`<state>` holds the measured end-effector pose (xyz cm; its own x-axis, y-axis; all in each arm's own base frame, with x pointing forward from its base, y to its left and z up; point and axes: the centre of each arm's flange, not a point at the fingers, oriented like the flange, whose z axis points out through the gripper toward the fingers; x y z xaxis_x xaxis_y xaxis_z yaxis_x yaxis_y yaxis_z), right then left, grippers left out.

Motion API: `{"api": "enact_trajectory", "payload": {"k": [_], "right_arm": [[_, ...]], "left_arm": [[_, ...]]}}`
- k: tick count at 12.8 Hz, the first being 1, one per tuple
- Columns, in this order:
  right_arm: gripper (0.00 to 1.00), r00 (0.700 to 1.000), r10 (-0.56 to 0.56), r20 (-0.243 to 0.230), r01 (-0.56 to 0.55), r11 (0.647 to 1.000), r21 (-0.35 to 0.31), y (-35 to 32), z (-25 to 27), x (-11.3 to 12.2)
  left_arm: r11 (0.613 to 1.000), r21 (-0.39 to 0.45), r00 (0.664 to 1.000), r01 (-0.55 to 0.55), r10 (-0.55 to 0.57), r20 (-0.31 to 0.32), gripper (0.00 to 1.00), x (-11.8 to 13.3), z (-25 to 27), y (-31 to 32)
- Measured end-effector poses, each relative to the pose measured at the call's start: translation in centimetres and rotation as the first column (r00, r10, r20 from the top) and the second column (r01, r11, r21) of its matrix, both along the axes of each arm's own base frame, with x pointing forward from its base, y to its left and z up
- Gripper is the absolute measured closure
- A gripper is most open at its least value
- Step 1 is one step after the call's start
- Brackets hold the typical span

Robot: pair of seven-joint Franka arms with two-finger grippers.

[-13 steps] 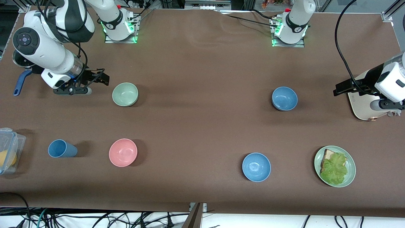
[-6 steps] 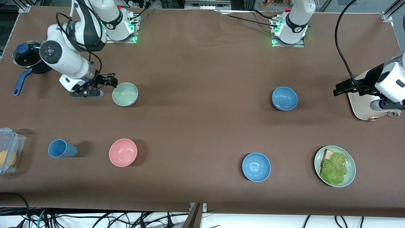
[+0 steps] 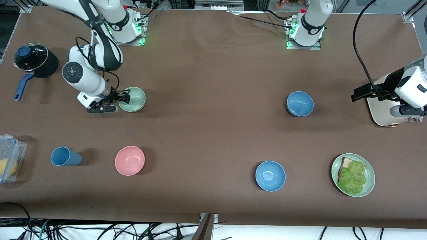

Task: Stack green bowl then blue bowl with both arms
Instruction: 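Lower the right gripper and grasp the green bowl rim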

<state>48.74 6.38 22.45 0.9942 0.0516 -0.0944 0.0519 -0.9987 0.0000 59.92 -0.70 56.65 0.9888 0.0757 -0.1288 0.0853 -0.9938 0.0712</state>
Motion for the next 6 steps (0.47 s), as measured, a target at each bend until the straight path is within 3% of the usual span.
{"api": "enact_trajectory", "payload": {"k": [5,6], "right_arm": [[0.89,1.000,-0.022,0.002,0.022,1.000,-0.002,-0.04,-0.64,0.10],[0.96,1.000,-0.024,0.012,0.024,1.000,0.000,0.01,-0.28,0.35]], "left_arm": [[1.000,0.000,1.000,0.000,0.000,-0.003,0.00,0.09,-0.18,-0.01],[1.000,0.000,1.000,0.000,0.000,-0.003,0.00,0.09,-0.18,-0.01]]}}
